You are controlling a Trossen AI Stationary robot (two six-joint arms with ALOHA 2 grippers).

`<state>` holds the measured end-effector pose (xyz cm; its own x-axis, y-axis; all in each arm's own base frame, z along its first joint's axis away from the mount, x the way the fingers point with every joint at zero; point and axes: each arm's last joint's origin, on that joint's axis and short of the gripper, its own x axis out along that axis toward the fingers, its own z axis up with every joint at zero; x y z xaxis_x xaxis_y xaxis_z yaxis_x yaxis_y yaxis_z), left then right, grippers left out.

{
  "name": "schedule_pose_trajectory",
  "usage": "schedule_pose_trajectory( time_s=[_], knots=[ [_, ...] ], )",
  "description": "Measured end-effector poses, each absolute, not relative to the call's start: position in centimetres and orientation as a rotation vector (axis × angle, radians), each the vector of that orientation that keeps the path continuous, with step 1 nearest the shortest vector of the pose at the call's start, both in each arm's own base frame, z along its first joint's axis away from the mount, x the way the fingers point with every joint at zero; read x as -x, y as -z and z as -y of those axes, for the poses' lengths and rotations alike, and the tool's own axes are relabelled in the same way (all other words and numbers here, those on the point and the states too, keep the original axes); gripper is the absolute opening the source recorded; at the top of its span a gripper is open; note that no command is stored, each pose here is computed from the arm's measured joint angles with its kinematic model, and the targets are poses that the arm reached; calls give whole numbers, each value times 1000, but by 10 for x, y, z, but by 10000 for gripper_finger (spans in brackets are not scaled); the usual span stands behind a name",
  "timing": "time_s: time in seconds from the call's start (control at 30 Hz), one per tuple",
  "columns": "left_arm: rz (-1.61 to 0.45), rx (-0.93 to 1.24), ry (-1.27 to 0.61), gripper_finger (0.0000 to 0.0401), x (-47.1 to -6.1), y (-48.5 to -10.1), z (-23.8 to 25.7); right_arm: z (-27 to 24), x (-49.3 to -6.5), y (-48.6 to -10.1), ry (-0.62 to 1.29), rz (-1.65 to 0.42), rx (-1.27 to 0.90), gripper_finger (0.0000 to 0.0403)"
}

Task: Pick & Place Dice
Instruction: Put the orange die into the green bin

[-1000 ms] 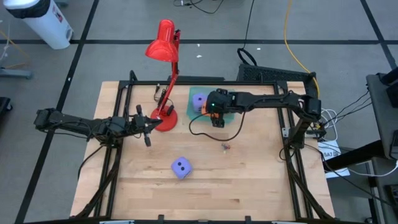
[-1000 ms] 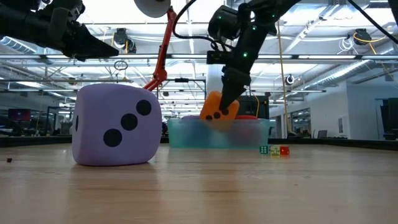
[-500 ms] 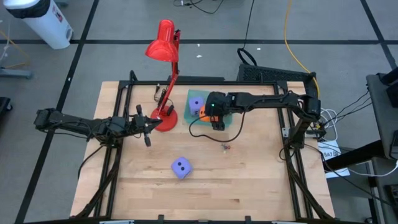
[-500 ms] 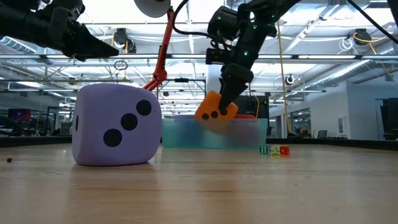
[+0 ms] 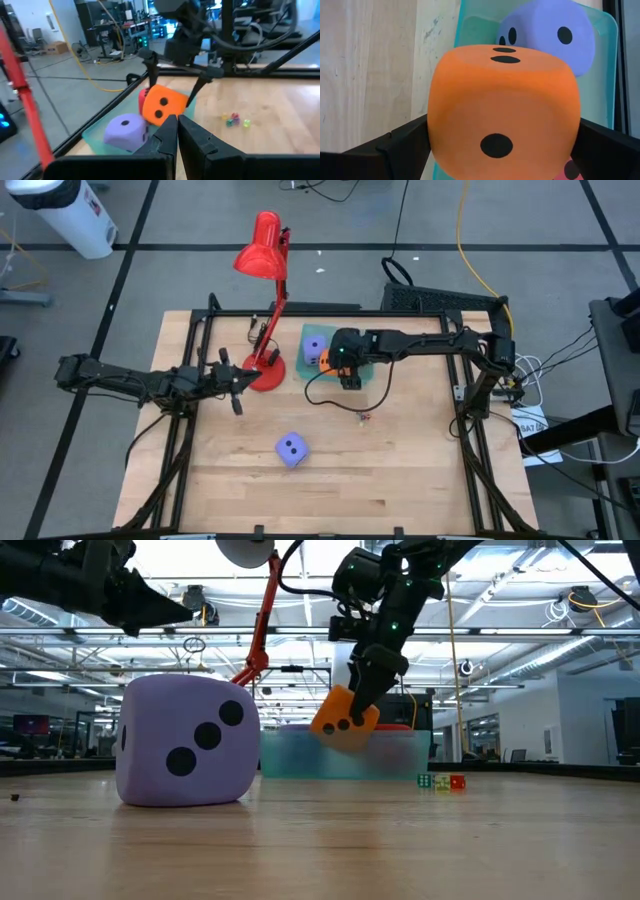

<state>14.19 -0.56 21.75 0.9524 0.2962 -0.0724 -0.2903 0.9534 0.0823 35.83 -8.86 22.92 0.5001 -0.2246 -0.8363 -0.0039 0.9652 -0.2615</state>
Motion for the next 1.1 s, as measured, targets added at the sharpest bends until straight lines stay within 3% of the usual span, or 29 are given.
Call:
schedule_pose_trajectory(
  time_s=[0.27, 0.57, 1.1],
  knots=[
    [-83, -94, -215, 9, -167, -213, 11, 88, -359, -230, 122, -1034, 267, 400],
    [-142, -156, -207, 3, -223, -221, 12, 88, -360, -230, 96, -1019, 268, 400],
    [-334, -160, -146, 1, -326, -222, -39, 89, -365, -234, 104, -960, 278, 400]
  ],
)
